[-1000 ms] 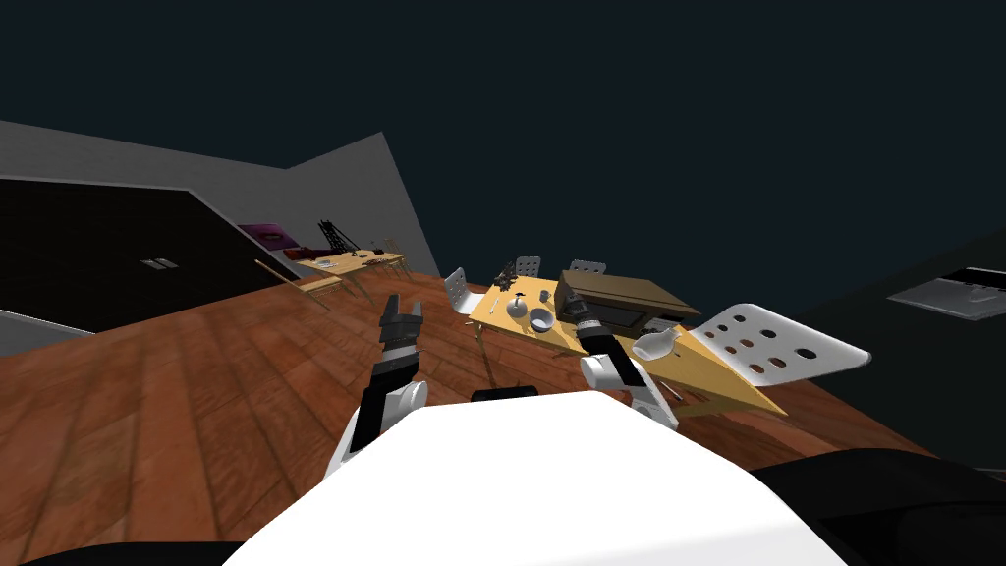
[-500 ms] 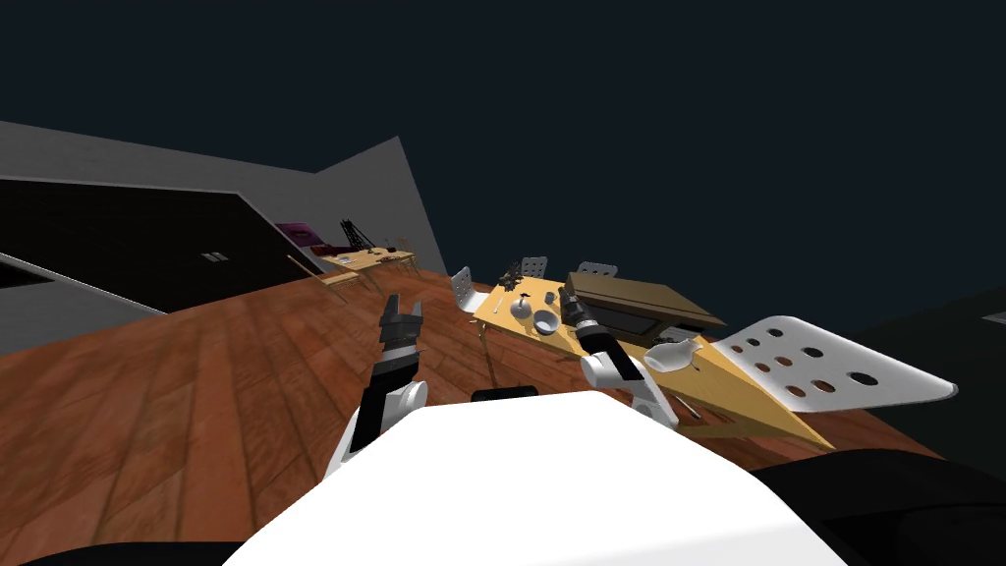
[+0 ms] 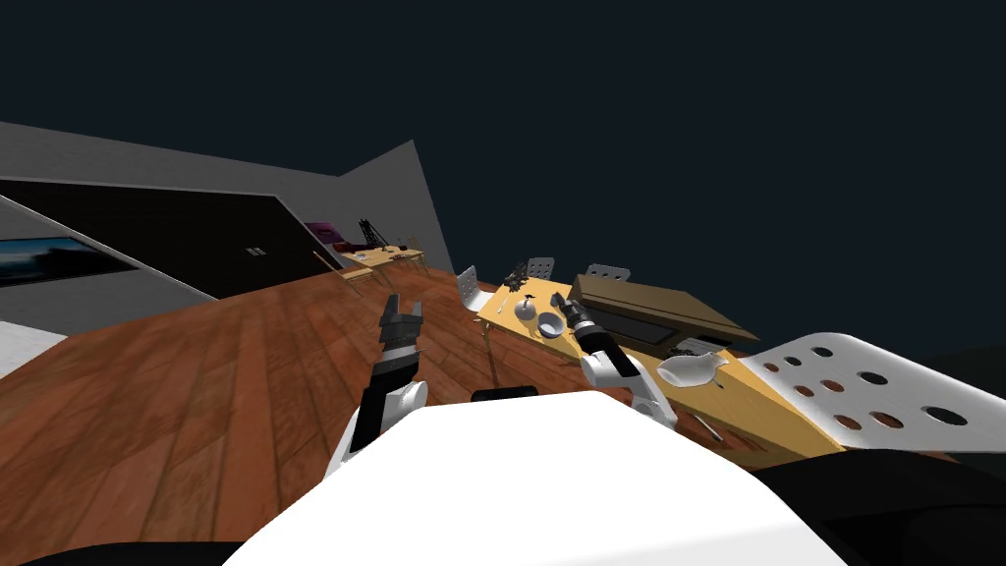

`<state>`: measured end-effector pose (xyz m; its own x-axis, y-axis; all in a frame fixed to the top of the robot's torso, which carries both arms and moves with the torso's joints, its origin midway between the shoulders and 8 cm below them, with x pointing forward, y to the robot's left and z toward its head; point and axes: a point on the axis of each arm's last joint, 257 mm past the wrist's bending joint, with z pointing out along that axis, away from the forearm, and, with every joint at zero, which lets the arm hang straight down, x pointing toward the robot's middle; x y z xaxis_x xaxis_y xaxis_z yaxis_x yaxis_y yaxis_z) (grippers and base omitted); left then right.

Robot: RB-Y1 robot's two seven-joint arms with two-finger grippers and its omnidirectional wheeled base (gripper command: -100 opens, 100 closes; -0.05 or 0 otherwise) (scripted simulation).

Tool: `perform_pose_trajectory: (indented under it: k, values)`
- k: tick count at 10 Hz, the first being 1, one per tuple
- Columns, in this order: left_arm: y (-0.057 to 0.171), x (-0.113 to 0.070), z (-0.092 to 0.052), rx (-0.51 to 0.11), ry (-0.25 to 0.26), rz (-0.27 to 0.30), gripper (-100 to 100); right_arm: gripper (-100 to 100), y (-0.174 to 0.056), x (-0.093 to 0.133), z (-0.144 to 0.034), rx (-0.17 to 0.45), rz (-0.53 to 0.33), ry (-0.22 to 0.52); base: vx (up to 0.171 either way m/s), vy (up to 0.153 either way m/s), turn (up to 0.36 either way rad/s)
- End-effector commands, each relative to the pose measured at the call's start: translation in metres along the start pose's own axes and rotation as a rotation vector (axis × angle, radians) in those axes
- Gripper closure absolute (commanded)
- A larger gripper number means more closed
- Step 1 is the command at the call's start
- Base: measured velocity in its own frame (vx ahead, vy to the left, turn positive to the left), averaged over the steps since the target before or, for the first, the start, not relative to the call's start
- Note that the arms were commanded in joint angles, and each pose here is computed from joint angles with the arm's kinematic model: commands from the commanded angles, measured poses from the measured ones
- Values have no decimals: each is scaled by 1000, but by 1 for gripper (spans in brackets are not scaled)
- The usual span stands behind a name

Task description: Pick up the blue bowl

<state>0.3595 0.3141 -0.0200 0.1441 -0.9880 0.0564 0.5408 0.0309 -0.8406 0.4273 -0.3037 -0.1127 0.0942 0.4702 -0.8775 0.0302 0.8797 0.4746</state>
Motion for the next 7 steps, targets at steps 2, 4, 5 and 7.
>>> perform_pose_trajectory:
  k: [2,4,5,7]
  values:
    - [0,0,0,0,0,0,0,-100,-9,13,2,30,-84,56,8,-12,97]
    - [0,0,0,0,0,0,0,-100,-13,18,2,43,-119,77,12,-16,50]
    - [0,0,0,0,0,0,0,-100,-20,29,2,61,-168,122,10,-16,153]
    - [0,0,0,0,0,0,0,-100,-29,41,1,80,-235,176,16,-21,174]
